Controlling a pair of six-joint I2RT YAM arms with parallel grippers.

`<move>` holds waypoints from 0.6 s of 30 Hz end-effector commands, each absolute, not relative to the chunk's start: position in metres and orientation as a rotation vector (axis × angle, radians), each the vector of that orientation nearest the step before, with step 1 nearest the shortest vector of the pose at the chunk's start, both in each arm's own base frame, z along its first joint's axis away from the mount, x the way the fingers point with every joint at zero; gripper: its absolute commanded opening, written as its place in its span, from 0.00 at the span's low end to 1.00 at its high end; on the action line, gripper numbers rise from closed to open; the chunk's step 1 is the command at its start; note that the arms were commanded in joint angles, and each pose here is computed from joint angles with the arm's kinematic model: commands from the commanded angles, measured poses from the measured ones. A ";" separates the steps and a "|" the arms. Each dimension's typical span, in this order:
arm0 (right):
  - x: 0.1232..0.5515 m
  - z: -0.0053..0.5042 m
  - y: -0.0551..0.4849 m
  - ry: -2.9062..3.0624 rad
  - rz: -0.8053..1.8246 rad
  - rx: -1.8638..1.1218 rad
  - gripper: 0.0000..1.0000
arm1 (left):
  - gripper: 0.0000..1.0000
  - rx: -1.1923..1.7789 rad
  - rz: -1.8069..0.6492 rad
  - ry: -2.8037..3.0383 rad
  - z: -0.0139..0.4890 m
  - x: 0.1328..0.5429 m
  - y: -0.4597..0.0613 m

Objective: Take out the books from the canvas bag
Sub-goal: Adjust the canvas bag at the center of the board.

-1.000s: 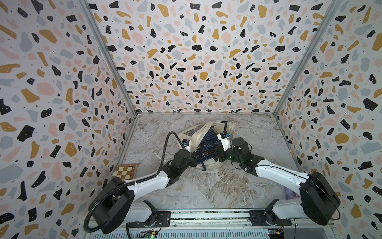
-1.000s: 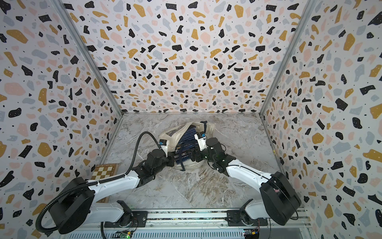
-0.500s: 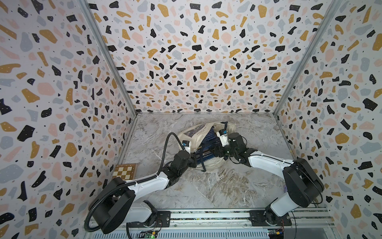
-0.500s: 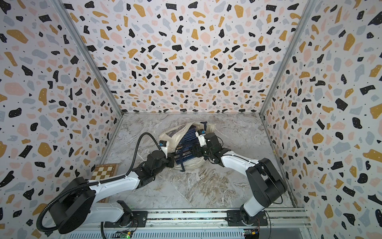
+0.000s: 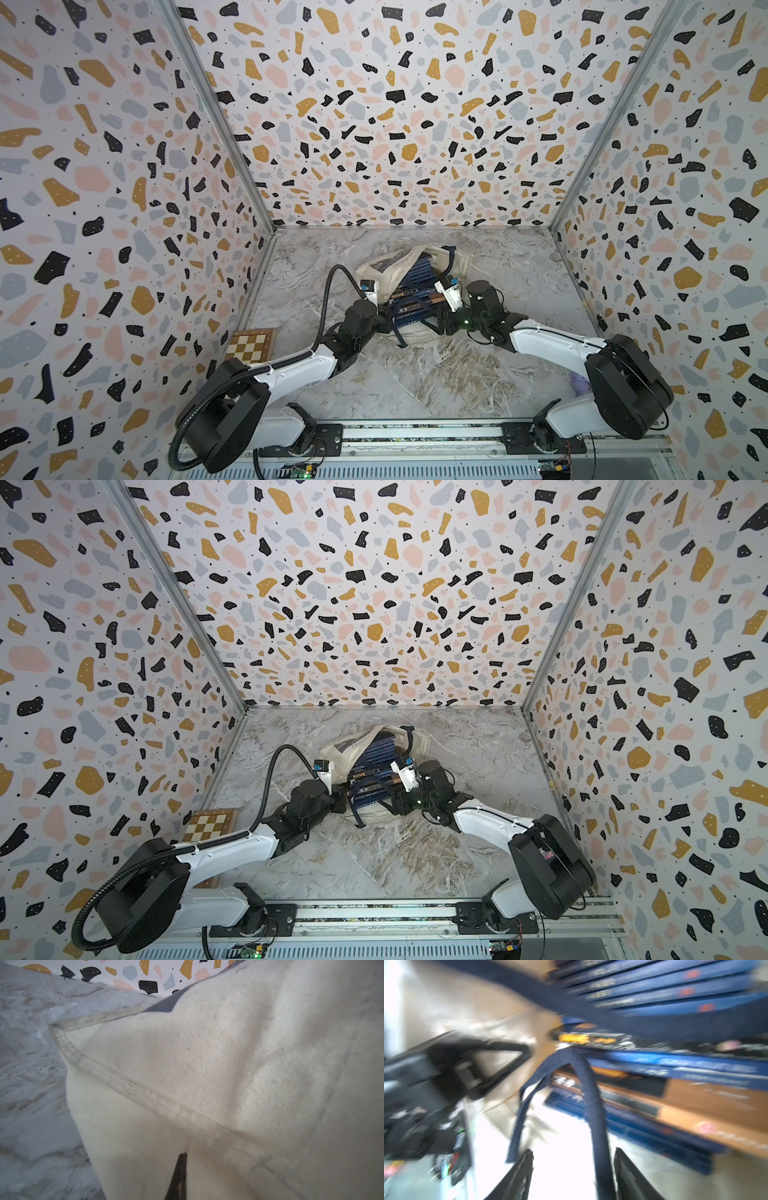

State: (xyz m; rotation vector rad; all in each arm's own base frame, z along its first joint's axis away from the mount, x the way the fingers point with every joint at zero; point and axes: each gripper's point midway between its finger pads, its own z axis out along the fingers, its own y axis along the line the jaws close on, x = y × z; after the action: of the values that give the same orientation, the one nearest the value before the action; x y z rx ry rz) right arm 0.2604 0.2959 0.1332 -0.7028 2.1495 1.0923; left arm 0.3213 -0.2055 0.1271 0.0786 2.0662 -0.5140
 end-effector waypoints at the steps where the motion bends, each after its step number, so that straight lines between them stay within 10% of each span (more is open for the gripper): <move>1: 0.221 0.154 0.305 2.046 1.243 -0.820 0.62 | 0.00 0.043 -0.492 2.077 0.121 0.325 -0.199; 18: 0.164 0.134 0.242 2.080 1.031 -0.678 0.82 | 0.00 -0.003 -0.549 2.038 0.136 0.327 -0.194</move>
State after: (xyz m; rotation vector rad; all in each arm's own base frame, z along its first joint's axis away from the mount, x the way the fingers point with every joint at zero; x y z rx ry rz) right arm 0.1616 0.2555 0.1429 -0.7572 1.9938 1.1097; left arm 0.3266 -0.1970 0.1283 0.0252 2.0651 -0.5199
